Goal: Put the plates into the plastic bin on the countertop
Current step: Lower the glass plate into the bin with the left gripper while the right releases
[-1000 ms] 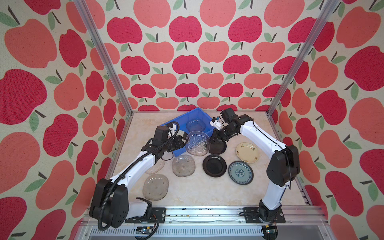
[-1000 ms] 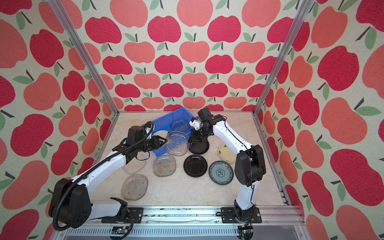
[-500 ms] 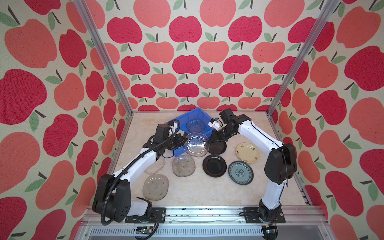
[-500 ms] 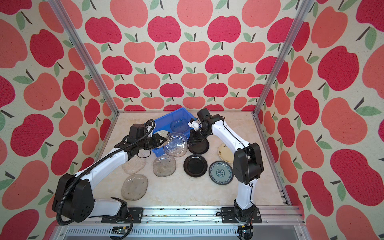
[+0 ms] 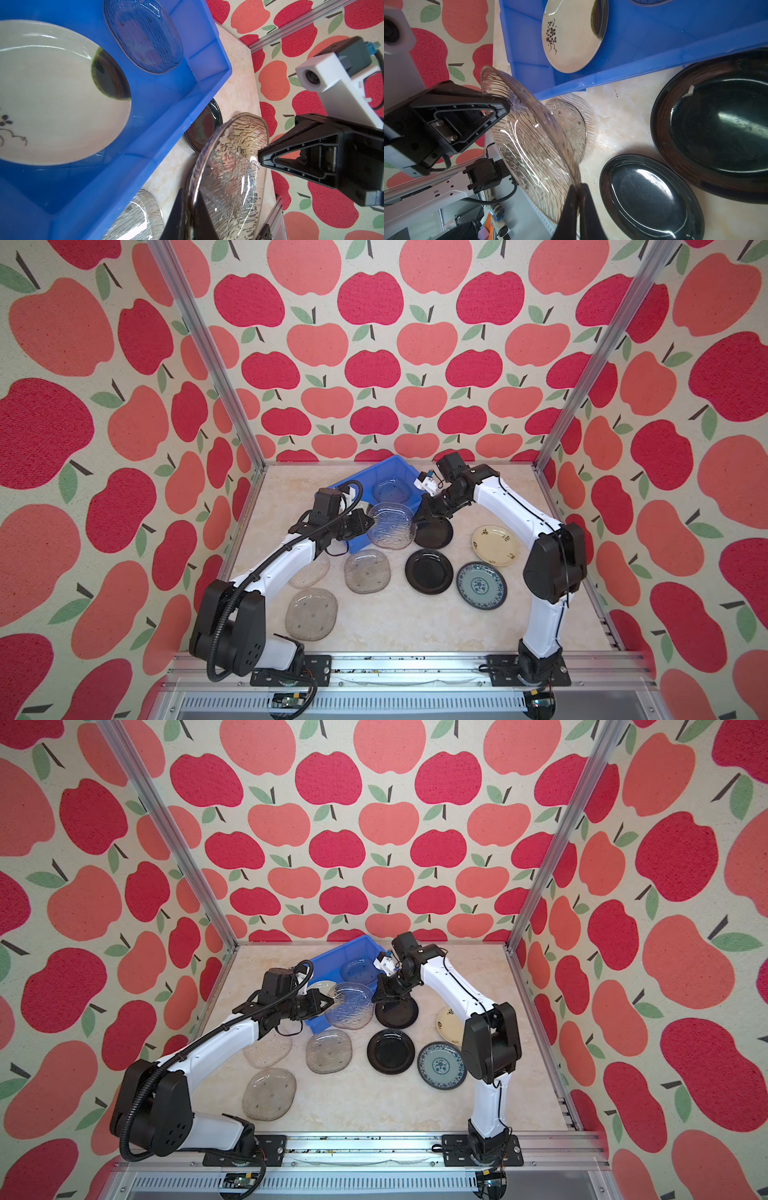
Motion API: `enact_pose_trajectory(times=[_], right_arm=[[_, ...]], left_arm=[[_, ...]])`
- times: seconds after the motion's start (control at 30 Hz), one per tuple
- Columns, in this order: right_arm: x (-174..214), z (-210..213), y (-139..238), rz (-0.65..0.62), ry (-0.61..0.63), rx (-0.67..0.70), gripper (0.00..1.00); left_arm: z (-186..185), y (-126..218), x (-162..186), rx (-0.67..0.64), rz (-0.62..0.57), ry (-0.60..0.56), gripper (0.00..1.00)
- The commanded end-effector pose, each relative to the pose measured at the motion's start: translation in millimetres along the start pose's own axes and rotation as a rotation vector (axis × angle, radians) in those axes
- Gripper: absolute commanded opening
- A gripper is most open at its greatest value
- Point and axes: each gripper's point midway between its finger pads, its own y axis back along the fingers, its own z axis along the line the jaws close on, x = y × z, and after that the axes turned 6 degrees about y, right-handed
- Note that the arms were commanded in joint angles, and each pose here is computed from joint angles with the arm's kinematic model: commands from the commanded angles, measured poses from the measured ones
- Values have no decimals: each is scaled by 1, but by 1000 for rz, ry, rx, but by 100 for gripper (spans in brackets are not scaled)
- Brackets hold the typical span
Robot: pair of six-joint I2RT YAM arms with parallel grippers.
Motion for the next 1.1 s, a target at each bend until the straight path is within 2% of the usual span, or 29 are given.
enact_pose_trajectory(times=[0.0, 0.07, 0.2, 0.33, 0.53, 0.73, 0.9, 1.07], right_arm=[[-2, 11, -1, 14, 18, -42, 0], [-3, 9, -2, 16, 17, -35, 0], [-5, -1, 3, 17, 20, 30, 26], [-20, -18, 24, -53, -2, 88, 41], [-53, -46, 74, -276, -80, 124, 42], [-72, -44, 84, -333, -92, 97, 42], [-82, -38, 90, -369, -85, 72, 42], [-83, -37, 96, -390, -82, 55, 43]], left_arm=[[0, 4, -9, -31, -14, -11, 10], [0, 4, -11, -39, -16, -21, 7], [0, 6, -20, -59, -41, -27, 0], [1, 7, -40, -93, -102, -18, 0], [1, 0, -96, -156, -281, 21, 0], [22, -38, -144, -239, -349, 143, 0], [39, -69, -155, -298, -368, 249, 0], [46, -101, -148, -303, -327, 283, 0]])
